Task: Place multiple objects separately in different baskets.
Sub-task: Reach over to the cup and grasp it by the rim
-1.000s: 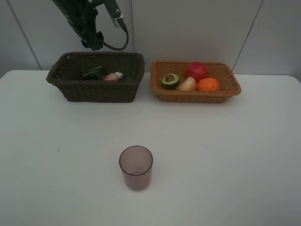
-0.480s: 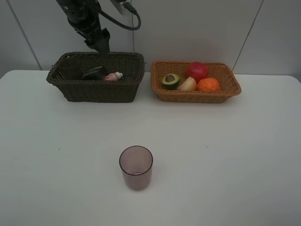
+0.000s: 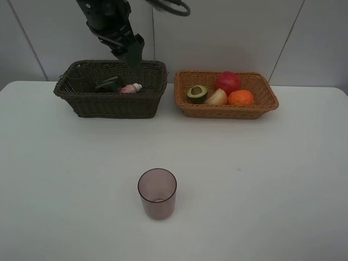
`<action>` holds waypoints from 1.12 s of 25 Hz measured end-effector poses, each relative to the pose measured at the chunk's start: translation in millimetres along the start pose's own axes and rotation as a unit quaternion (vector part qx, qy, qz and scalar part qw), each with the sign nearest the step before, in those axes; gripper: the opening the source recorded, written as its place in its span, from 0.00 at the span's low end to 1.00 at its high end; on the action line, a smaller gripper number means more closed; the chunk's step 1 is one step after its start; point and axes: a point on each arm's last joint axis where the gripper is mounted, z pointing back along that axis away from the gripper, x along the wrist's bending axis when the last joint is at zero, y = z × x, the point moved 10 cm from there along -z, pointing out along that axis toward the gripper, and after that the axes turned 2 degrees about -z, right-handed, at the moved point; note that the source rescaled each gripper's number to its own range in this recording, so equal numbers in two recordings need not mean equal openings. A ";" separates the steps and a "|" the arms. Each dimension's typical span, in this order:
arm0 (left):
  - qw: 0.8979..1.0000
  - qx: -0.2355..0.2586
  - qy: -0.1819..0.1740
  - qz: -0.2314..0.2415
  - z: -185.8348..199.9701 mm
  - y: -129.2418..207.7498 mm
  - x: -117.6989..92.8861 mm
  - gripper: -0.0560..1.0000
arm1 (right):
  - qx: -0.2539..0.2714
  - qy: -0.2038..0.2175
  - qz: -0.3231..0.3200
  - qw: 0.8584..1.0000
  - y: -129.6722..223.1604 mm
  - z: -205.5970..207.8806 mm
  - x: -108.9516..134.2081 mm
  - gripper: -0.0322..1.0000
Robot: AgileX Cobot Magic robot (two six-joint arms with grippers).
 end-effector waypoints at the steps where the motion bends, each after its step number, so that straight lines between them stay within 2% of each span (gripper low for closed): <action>1: 1.000 0.008 0.006 0.004 -0.1 2.1 -5.0 1.00 | 0.000 0.000 0.000 1.000 0.0 0.0 0.0 0.93; 11: 0.998 0.045 0.041 -0.001 0.4 2.6 -57.2 1.00 | 0.000 0.000 0.000 1.000 0.0 0.0 0.0 0.93; 16: 0.997 0.053 0.049 -0.005 -2.3 14.7 -74.6 1.00 | 0.000 0.000 0.000 1.000 0.0 0.0 0.0 0.93; 22: 0.998 0.029 0.058 0.010 -5.1 34.1 -87.5 1.00 | 0.000 0.000 0.000 1.000 0.0 0.0 0.0 0.93; 28: 0.996 0.043 0.075 -0.008 -12.1 46.6 -112.4 1.00 | 0.000 0.000 0.000 1.000 0.0 0.0 0.0 0.93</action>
